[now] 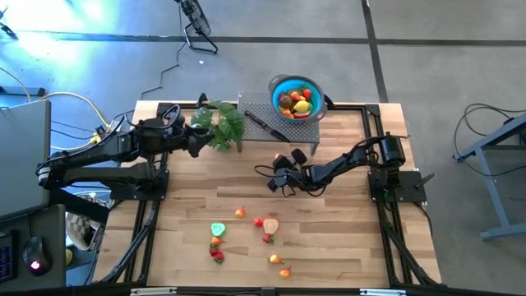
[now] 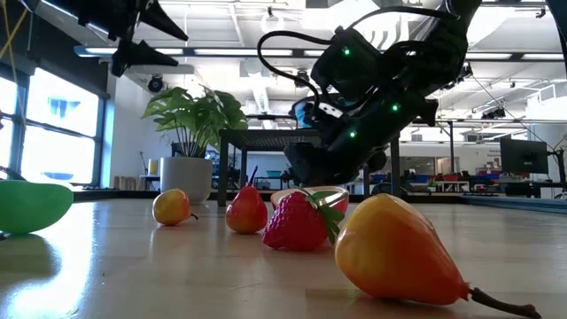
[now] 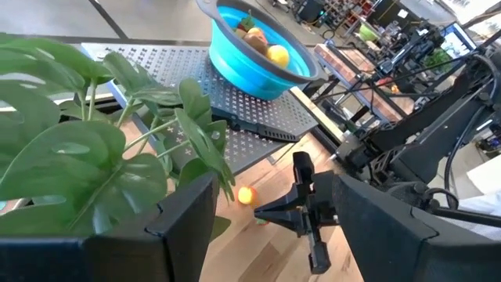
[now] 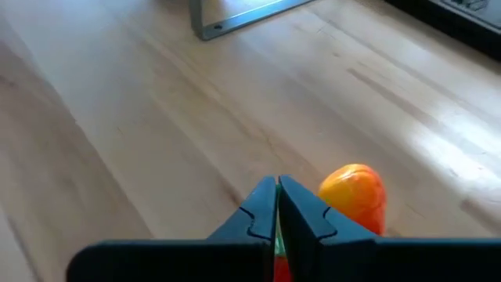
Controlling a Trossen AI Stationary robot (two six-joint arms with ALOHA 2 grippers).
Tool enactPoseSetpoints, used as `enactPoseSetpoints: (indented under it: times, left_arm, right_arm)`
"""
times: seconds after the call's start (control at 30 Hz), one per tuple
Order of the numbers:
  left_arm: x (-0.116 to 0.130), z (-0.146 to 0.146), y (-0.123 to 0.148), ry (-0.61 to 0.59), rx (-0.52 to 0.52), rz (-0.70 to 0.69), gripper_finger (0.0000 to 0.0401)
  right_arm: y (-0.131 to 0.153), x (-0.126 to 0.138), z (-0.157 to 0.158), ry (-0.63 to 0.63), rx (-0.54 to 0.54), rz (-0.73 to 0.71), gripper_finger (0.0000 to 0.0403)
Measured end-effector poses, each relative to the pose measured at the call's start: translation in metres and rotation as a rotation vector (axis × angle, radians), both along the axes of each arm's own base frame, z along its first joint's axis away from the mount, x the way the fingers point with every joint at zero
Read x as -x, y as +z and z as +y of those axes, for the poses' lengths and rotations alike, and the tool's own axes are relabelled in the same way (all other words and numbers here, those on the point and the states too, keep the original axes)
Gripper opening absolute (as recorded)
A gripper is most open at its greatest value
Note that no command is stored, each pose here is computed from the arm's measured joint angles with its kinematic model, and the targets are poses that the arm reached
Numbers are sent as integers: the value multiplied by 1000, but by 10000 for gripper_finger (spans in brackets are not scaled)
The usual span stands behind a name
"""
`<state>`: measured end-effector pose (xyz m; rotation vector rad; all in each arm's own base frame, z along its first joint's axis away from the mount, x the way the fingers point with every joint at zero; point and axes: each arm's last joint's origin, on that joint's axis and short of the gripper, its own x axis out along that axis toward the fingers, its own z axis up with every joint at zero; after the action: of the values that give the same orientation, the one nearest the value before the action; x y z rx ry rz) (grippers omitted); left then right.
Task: Pick & Place Fruit
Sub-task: Put the red strawberry in the blue bowl on the shelf
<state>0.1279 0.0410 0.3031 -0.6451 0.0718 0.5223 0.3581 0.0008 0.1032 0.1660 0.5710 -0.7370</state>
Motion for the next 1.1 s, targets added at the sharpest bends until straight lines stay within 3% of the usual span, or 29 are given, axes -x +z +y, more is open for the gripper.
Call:
enactPoseSetpoints:
  times: [0.17, 0.5, 1.1]
  left_arm:
    - [0, 0, 0, 0, 0, 2, 248]
    - [0, 0, 0, 0, 0, 0, 248]
    - [0, 0, 0, 1, 7, -3, 248]
  right_arm:
    - [9, -3, 4, 23, -11, -27, 4]
    - [69, -5, 18, 76, -2, -201, 3]
    - [174, 34, 50, 129, 44, -513, 3]
